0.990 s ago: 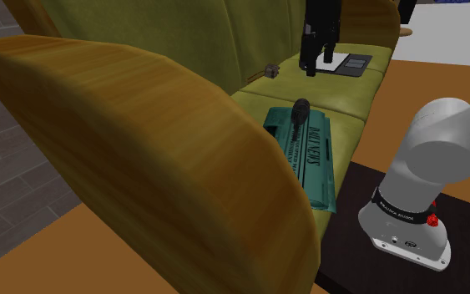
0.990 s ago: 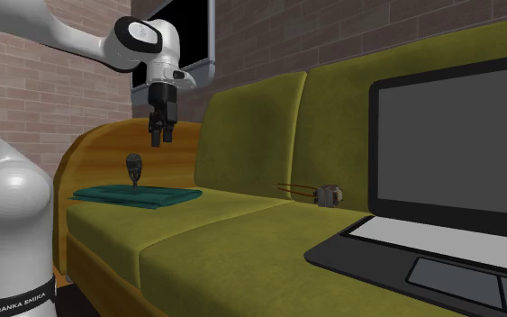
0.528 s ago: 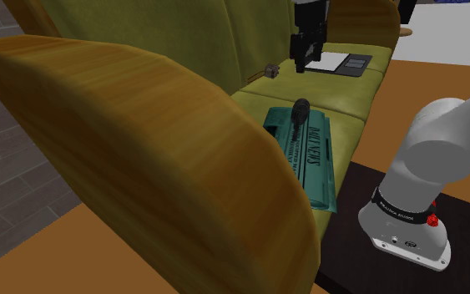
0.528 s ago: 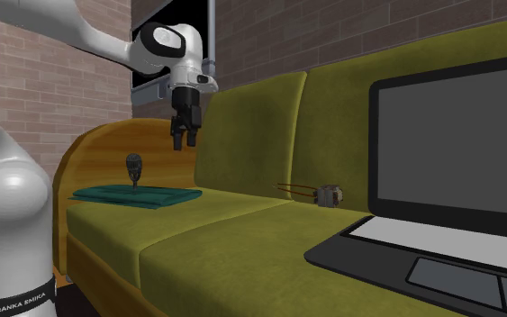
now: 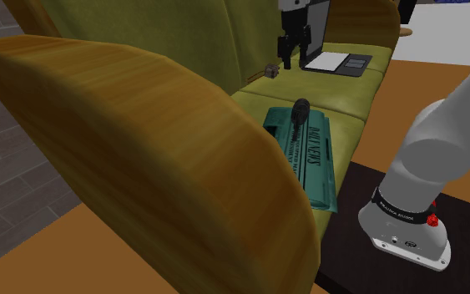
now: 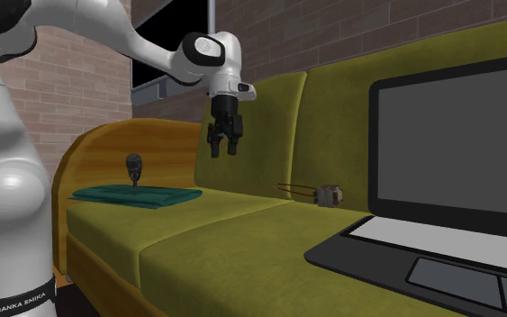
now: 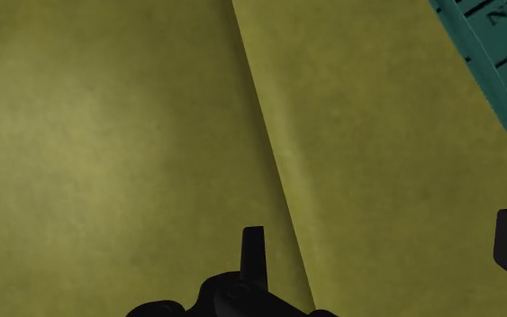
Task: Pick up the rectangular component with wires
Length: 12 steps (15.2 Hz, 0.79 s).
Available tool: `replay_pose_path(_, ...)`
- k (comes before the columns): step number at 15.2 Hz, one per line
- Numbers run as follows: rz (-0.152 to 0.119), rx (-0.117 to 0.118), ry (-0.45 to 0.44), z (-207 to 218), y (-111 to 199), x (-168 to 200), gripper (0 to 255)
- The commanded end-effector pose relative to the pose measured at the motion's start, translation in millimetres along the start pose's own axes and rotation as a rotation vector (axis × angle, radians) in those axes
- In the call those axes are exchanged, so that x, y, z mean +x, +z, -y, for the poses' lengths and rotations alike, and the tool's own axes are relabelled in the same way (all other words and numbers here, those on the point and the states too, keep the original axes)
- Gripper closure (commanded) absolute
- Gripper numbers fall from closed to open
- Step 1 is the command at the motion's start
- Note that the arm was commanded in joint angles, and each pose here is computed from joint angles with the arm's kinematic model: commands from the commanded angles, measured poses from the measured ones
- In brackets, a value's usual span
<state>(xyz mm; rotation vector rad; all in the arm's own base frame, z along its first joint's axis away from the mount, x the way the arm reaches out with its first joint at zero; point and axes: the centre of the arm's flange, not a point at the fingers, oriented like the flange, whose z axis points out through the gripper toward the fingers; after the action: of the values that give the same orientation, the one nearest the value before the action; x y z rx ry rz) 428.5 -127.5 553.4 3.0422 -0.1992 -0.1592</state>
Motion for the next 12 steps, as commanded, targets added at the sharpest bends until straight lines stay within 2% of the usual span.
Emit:
replay_pose_path(1,0.005,0.002,0.006,-15.9,6.8,20.4,0)
replay_pose_path(12,0.029,0.017,0.041,-105.1,37.2,136.5,0)
